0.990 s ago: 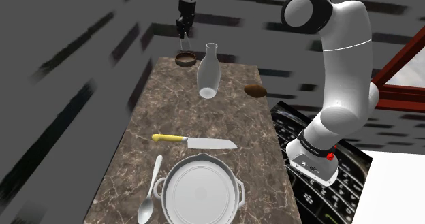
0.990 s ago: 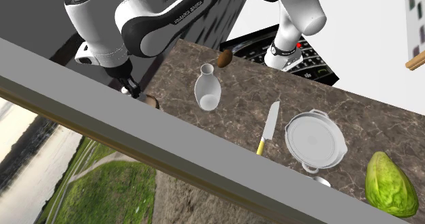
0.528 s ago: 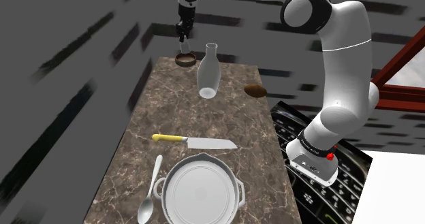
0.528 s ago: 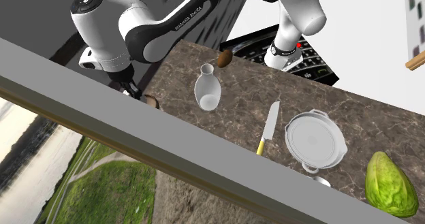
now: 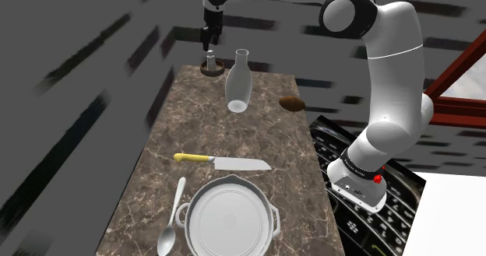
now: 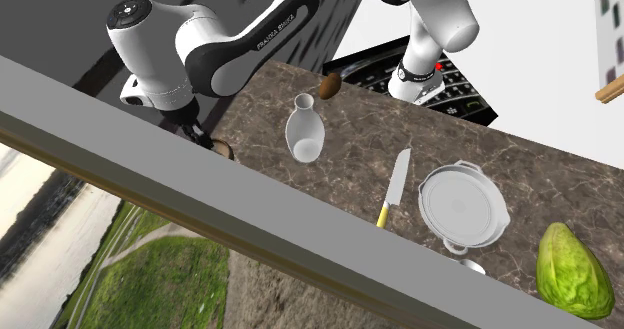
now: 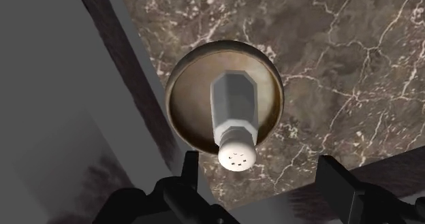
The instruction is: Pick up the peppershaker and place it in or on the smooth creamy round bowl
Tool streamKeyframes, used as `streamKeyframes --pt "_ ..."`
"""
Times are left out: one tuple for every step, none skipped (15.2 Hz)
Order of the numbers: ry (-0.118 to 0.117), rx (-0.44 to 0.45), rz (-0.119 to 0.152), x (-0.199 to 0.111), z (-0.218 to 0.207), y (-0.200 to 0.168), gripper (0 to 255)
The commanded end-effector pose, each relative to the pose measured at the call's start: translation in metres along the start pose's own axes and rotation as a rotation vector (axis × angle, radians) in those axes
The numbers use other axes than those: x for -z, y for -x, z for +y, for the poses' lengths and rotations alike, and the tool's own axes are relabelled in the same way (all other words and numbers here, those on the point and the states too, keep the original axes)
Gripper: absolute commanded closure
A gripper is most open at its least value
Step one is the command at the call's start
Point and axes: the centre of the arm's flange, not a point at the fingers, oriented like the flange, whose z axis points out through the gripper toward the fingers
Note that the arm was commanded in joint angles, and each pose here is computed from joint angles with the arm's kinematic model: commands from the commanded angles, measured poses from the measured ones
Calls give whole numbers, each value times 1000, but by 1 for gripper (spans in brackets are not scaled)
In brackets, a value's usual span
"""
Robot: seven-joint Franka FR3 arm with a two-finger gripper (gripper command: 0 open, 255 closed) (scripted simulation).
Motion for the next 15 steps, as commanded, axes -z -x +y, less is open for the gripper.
streamKeyframes --pt "-5 18 -25 -21 8 3 0" --pt "-5 18 -25 -22 8 4 0" --pt "-5 19 -25 -22 9 3 0" --pt "-5 18 -25 -20 11 3 0" --pt "-5 18 -25 -7 11 3 0" --pt "-5 18 -25 6 11 2 0" --pt "-5 18 -25 19 11 2 0" --pt "-5 18 -25 30 11 2 0" --pt "-5 18 -25 30 11 2 0" --pt "-5 18 -25 30 11 2 0" --pt "-5 18 -25 30 11 2 0" --pt "-5 18 -25 30 11 2 0" --pt "-5 18 -25 30 11 2 0" --pt "-5 18 -25 30 11 2 0" --pt "-5 18 -25 30 11 2 0"
